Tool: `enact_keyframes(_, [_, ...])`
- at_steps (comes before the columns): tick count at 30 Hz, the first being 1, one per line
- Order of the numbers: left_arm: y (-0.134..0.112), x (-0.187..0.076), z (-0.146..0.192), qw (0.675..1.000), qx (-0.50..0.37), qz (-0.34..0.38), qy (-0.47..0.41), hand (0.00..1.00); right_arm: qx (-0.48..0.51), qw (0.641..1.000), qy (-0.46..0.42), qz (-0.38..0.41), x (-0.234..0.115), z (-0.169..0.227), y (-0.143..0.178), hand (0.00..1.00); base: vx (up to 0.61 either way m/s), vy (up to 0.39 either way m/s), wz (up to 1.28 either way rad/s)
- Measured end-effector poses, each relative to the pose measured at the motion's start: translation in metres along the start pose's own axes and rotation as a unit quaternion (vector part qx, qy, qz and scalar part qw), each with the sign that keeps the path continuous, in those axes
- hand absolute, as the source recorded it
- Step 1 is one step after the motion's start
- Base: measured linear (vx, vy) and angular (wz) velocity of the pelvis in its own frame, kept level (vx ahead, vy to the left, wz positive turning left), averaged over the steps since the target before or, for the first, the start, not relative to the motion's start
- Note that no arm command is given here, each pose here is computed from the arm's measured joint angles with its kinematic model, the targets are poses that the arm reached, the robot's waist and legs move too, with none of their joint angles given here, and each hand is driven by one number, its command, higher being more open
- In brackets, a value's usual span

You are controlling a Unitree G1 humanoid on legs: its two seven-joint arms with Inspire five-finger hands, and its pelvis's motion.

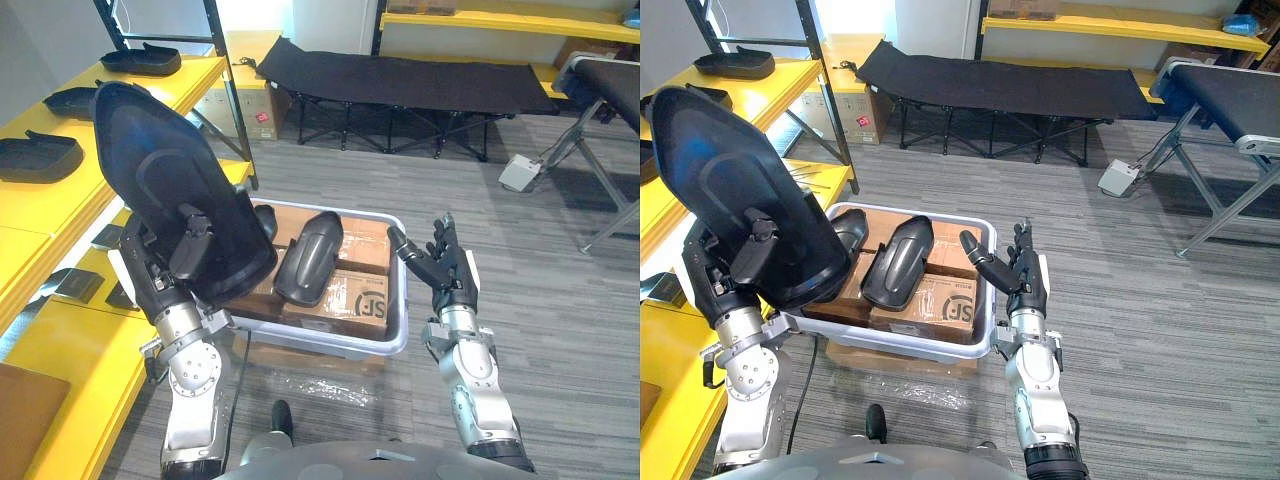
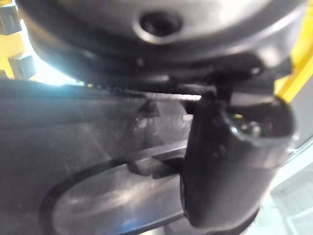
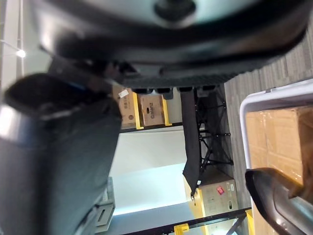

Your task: Walk over and take three plastic housings, then place them on the shelf

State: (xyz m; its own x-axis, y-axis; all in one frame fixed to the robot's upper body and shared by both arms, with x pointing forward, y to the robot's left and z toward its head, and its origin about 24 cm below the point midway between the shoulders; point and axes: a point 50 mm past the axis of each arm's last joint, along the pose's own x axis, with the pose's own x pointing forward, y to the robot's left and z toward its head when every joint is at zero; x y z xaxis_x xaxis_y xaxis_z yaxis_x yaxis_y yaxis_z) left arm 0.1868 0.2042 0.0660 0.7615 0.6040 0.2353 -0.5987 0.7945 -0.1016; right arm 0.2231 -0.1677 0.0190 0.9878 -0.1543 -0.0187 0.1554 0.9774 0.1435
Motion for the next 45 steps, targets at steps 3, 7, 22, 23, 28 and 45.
enact_keyframes(3, [0.008,-0.007,-0.005,1.000,0.006,0.008,0.019,0.00,0.001,1.000,0.005,-0.008,-0.002,-0.002,-0.003,1.00,0.00,-0.001,0.08])
enact_keyframes(7, [0.019,-0.012,-0.010,0.999,0.005,0.014,0.040,0.00,0.002,1.000,0.008,-0.011,-0.003,-0.003,-0.003,1.00,0.00,0.003,0.15])
enact_keyframes(22, [0.017,-0.013,-0.001,0.999,-0.021,-0.032,0.032,0.00,-0.009,0.999,0.051,0.002,-0.006,-0.015,0.010,1.00,0.00,0.010,0.02])
enact_keyframes(23, [0.019,-0.013,-0.002,0.999,-0.017,-0.038,0.033,0.00,-0.009,0.999,0.051,0.000,-0.006,-0.015,0.009,1.00,-0.01,0.038,-0.35])
enact_keyframes(28, [0.025,-0.016,-0.005,0.998,-0.023,-0.045,0.047,0.00,-0.010,0.998,0.067,0.016,-0.009,-0.019,0.017,1.00,-0.03,0.010,-0.28])
enact_keyframes(45, [-0.001,-0.023,-0.007,0.991,-0.057,-0.102,0.064,0.00,-0.035,0.998,0.043,0.016,-0.013,-0.014,-0.004,1.00,0.00,-0.037,0.19])
